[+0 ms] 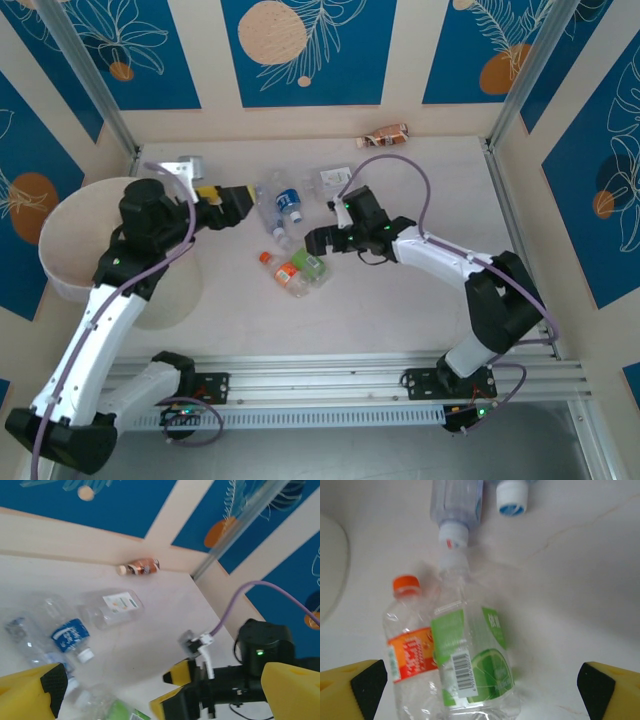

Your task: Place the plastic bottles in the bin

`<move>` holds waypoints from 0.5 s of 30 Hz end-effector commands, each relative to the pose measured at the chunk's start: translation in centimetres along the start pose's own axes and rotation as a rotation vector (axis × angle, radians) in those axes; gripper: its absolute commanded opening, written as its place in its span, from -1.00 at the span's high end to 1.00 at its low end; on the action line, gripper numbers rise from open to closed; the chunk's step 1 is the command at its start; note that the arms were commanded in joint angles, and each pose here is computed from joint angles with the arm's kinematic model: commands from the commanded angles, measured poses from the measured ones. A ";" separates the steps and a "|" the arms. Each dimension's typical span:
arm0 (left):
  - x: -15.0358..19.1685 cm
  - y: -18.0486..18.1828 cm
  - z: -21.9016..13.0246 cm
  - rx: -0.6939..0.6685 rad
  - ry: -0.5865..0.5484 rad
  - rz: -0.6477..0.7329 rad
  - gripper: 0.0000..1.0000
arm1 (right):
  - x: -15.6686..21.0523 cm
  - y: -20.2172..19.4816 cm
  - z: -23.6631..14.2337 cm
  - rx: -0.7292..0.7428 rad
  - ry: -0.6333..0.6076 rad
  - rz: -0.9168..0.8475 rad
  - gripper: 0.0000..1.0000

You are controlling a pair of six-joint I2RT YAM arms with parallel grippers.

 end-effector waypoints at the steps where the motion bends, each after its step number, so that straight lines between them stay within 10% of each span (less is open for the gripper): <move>1: -0.4 -0.4 1.4 0.008 -0.001 0.044 -1.00 | 1.5 0.0 1.4 0.060 0.052 -0.112 -0.98; 15: 0.8 1.5 2.6 -0.086 0.004 0.024 -1.00 | 3.9 -0.6 5.8 0.204 0.170 -0.194 -0.82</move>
Point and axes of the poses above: each hand's point on the last joint's axis, 136 mm out from that joint toward the fingers, its own z axis out along the fingers, its own y axis along the line the jaws close on, x = y × z, the point moved 5 cm from there along -z, back along the fingers, and after that the axes turned 8 degrees about z, right-handed, at the moved point
